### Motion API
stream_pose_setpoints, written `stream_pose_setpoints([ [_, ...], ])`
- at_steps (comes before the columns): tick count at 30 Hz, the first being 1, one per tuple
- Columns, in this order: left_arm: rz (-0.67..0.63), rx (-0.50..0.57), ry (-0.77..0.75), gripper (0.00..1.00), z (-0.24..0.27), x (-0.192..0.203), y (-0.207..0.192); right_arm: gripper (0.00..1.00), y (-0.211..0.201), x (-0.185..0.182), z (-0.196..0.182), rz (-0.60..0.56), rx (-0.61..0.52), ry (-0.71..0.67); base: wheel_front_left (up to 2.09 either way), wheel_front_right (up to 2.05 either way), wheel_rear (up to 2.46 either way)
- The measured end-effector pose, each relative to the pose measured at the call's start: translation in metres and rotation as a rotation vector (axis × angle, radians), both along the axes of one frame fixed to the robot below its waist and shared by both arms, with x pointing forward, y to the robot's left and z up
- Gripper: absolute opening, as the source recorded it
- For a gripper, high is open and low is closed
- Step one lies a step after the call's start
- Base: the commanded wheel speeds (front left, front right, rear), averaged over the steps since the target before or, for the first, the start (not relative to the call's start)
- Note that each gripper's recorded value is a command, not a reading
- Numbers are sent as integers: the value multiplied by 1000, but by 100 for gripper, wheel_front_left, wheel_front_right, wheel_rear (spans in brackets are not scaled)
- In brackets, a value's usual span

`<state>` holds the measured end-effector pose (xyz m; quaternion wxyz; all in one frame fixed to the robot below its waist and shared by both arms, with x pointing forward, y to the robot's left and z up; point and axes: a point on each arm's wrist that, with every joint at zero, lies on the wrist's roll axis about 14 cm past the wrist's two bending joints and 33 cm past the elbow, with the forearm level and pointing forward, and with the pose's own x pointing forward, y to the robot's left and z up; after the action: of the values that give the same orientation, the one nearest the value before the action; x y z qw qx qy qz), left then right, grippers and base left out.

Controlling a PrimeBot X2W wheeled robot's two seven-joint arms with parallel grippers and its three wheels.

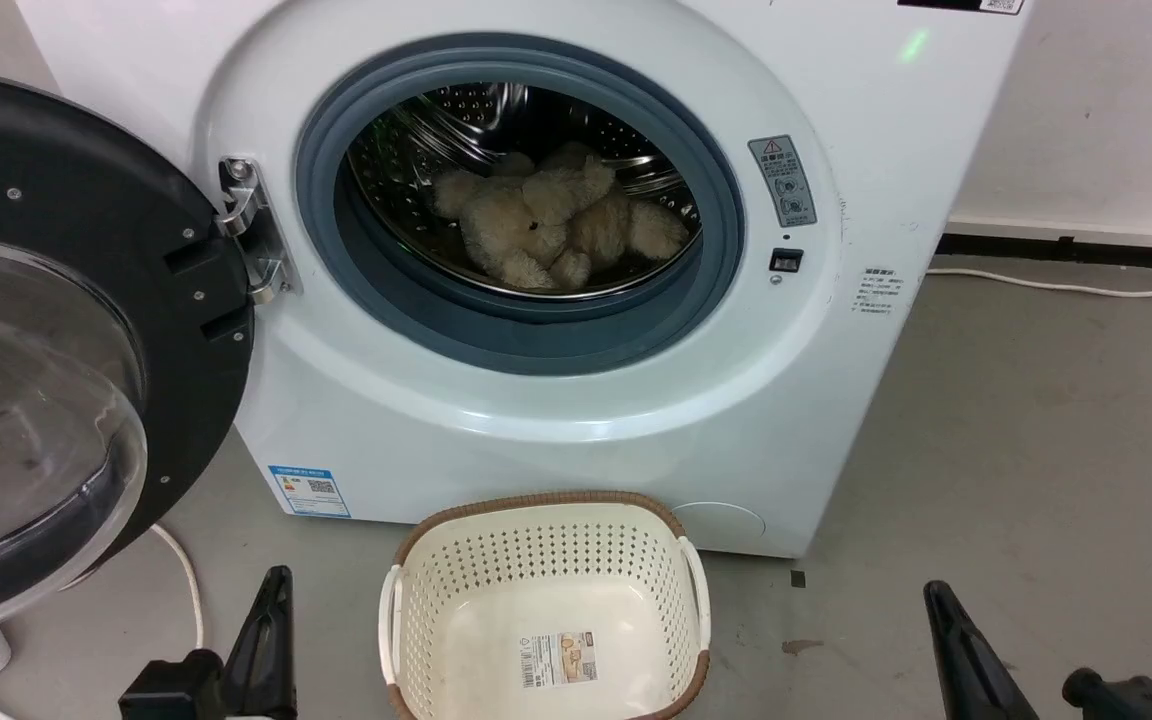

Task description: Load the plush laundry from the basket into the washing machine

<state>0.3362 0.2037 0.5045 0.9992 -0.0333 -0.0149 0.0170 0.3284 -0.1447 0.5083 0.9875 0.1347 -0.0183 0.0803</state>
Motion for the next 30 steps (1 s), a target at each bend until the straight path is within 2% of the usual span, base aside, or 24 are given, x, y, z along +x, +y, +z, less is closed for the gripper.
stream_pose_setpoints([
  [30,-15,34,21,0,4,11,-9,0,-4,14,5,-1,-111,2,0,0,0],
])
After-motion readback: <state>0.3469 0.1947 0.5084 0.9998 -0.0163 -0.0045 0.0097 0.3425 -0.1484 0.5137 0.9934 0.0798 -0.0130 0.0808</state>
